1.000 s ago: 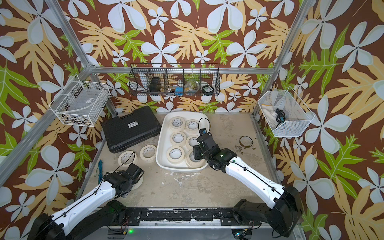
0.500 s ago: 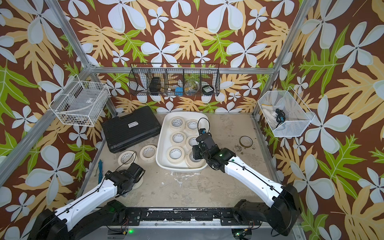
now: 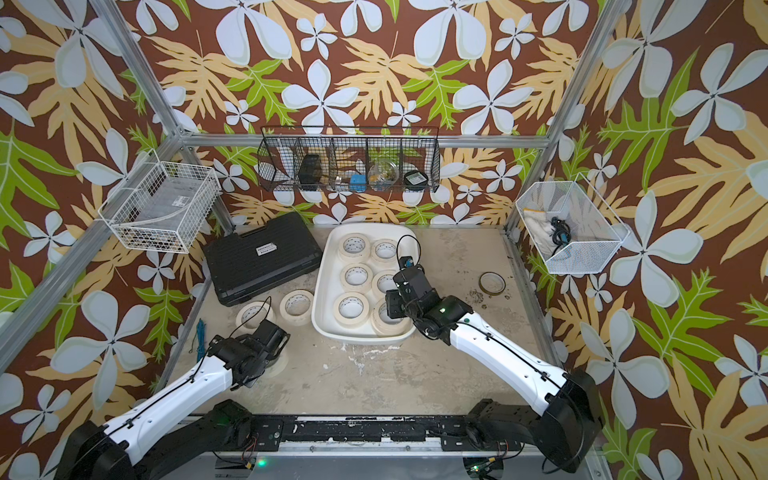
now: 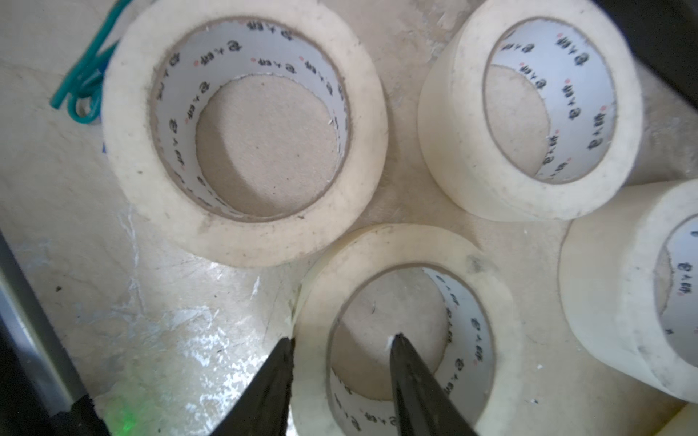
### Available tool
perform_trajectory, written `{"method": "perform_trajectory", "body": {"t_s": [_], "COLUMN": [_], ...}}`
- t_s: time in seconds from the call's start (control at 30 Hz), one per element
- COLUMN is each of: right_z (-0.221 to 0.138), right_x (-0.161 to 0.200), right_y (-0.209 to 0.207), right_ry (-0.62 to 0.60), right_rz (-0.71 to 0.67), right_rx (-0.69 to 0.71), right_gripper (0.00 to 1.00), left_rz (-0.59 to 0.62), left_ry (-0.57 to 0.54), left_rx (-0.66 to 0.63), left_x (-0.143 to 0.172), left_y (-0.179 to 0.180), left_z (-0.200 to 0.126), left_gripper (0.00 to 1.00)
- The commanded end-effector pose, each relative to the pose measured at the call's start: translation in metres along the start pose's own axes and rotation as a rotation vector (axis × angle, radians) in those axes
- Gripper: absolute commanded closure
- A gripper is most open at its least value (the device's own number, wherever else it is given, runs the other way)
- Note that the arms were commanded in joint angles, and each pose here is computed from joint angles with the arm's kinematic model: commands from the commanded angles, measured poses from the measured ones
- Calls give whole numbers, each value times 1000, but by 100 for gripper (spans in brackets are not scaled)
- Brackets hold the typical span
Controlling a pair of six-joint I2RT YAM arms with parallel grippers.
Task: Take out the art tape in the storage box
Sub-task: Place the art tape at the center of the board.
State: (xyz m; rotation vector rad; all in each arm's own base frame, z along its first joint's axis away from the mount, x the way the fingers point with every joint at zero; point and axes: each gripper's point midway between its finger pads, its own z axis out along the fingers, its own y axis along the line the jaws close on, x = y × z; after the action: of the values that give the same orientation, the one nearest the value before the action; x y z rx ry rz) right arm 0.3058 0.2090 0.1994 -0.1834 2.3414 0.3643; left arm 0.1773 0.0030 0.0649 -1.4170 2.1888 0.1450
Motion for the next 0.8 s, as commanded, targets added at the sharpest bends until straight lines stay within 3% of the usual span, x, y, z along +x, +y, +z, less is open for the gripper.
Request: {"method": "perform_trajectory", "body": {"t_s": [0.0, 0.17, 0.4, 0.6, 0.77], "right_z": [-1, 1, 17, 40, 72], "right_x": [-8, -15, -41, -69, -92], "right_y": [4, 6, 3, -6, -14], "right_ry": [-19, -26, -40, -61, -63], "right_rz": [2, 9, 41, 59, 69], "right_rx": [-15, -32, -51, -32, -9], "right_gripper": [45, 45, 45, 45, 45], "left_rz": [40, 91, 303, 566, 670], "left_ry": [-55, -119, -153, -122, -89], "left_rx": [-15, 40, 242, 574, 712], "left_x": [-16, -39, -60, -48, -36], "left_y": [1, -22, -89, -139, -150], "left_z": [-11, -35, -79, -126, -150], "left_gripper": [52, 52, 53, 52, 46]}}
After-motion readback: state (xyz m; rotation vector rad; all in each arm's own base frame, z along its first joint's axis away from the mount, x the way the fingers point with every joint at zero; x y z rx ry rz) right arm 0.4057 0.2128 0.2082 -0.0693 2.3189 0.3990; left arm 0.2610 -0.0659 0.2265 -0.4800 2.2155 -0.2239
